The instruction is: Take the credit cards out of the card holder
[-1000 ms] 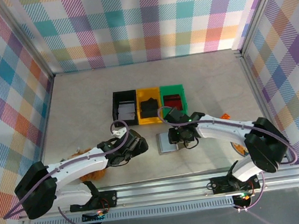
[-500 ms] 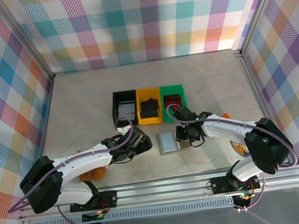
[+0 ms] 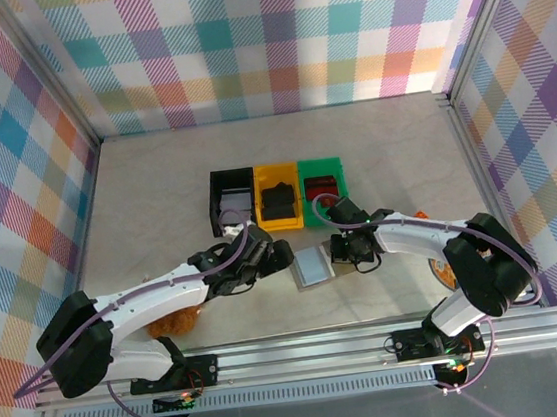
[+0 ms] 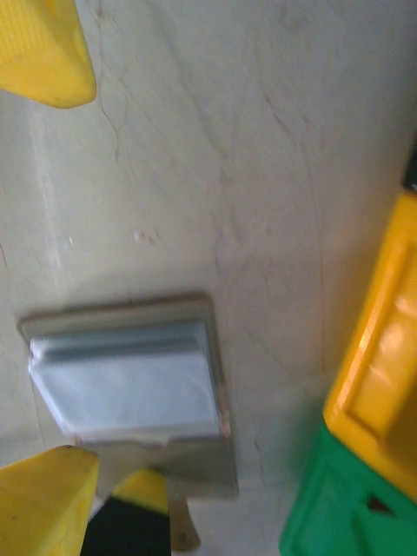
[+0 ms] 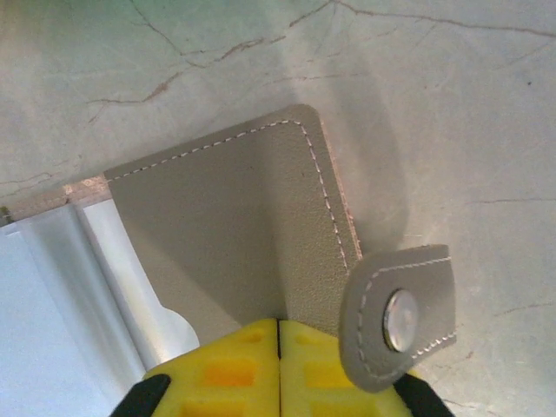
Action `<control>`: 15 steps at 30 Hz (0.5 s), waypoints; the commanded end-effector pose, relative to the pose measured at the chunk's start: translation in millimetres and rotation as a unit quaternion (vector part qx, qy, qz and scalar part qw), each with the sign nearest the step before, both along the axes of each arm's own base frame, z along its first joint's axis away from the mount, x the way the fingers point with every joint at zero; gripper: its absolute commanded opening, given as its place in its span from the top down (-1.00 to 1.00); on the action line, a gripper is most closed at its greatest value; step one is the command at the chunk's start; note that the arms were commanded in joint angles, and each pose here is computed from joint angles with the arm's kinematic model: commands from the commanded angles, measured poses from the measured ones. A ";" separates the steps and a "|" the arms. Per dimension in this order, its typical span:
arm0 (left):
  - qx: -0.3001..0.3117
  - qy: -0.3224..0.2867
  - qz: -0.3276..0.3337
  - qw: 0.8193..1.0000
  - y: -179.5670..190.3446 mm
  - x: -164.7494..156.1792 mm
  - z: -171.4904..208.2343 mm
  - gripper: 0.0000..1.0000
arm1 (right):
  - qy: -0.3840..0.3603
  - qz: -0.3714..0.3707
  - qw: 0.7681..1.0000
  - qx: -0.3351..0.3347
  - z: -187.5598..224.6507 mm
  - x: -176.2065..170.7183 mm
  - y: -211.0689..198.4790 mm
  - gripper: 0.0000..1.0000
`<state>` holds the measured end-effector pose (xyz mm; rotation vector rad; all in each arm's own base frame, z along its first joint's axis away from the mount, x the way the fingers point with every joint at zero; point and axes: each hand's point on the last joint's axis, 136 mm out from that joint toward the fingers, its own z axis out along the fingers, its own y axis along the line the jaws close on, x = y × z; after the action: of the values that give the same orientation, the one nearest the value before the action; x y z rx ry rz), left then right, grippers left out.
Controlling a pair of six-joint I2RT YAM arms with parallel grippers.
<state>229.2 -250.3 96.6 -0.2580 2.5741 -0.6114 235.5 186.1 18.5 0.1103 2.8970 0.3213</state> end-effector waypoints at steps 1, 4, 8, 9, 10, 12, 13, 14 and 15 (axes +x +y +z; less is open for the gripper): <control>-0.025 -0.021 -0.024 0.999 -22.7 7.9 22.7 -0.99 | 0.046 -0.020 0.997 -0.065 -16.7 -15.9 -24.1 0.91; -0.042 -0.016 -0.023 0.999 -30.8 9.8 25.4 -0.99 | 0.065 -0.025 0.994 -0.080 -21.8 -23.1 -29.1 0.91; -0.094 -0.019 -0.022 0.995 -48.7 14.1 33.3 -0.99 | 0.078 -0.024 0.993 -0.085 -27.0 -30.2 -30.8 0.93; -0.110 -0.022 -0.027 0.993 -54.5 14.7 34.9 -0.99 | 0.077 -0.024 0.993 -0.082 -26.6 -30.1 -29.9 0.93; -0.126 -0.025 -0.030 0.991 -60.4 16.2 36.8 -0.99 | 0.076 -0.023 0.994 -0.075 -26.1 -30.8 -28.1 0.93; -0.148 -0.025 -0.036 0.988 -68.5 16.5 35.9 -0.99 | 0.072 -0.021 0.996 -0.058 -24.3 -30.2 -22.6 0.93; -0.159 -0.025 -0.036 0.986 -71.7 17.2 35.2 -0.99 | 0.070 -0.020 0.996 -0.049 -23.5 -30.2 -19.7 0.93; -0.168 -0.021 -0.036 0.985 -75.0 17.0 33.2 -0.99 | 0.071 -0.018 0.996 -0.040 -23.0 -30.3 -17.0 0.93; -0.175 -0.018 -0.038 0.984 -77.6 16.7 31.8 -0.99 | 0.071 -0.016 0.997 -0.033 -22.7 -30.4 -14.4 0.93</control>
<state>248.1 -307.7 123.5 -0.2634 2.4743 -0.9396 235.7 185.9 17.9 0.1558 2.9196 0.2840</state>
